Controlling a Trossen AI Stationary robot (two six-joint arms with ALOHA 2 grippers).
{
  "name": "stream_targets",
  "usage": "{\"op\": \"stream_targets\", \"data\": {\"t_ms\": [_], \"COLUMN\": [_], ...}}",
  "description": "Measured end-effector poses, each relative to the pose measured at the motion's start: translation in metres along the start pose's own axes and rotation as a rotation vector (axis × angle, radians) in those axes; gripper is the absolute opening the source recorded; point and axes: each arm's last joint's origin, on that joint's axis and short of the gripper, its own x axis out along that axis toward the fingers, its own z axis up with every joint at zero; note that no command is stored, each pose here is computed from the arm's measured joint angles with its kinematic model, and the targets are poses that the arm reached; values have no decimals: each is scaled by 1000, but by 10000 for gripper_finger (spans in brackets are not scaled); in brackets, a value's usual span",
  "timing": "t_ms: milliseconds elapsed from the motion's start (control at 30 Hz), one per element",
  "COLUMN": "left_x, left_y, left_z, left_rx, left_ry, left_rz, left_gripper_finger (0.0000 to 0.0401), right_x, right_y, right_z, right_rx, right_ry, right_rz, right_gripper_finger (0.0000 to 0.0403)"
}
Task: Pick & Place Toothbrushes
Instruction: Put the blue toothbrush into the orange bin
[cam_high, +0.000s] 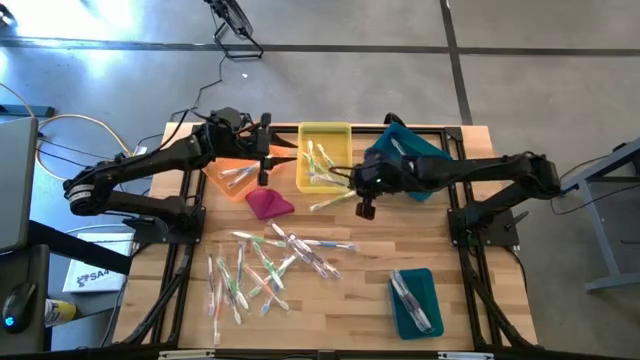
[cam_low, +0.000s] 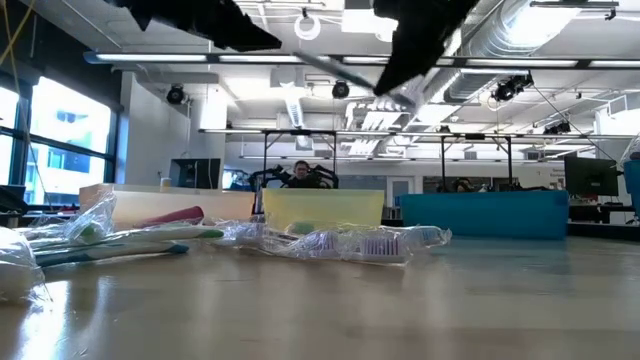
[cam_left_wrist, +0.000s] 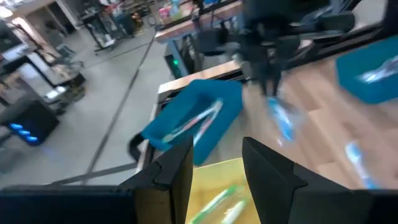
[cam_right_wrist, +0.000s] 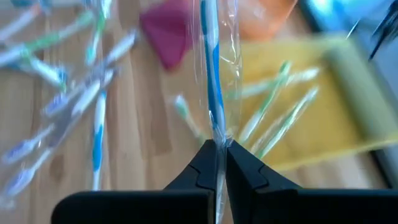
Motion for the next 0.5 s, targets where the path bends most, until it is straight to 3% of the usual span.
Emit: {"op": "stream_targets", "data": {"t_ms": [367, 500], "left_x": [19, 23], "left_y": [-4, -2], "left_z": [-13, -7], "left_rx": [-115, -114], "left_ry": [-14, -110], "left_rz": [-183, -217], "left_gripper_finger": [134, 134], "right_x": [-8, -10], "right_y": [0, -1], "right_z": [24, 31], "right_rx": [-83, -105], "right_ry": [-255, -325], "right_rz": [-3, -11], "right_gripper_finger": [5, 5]}}
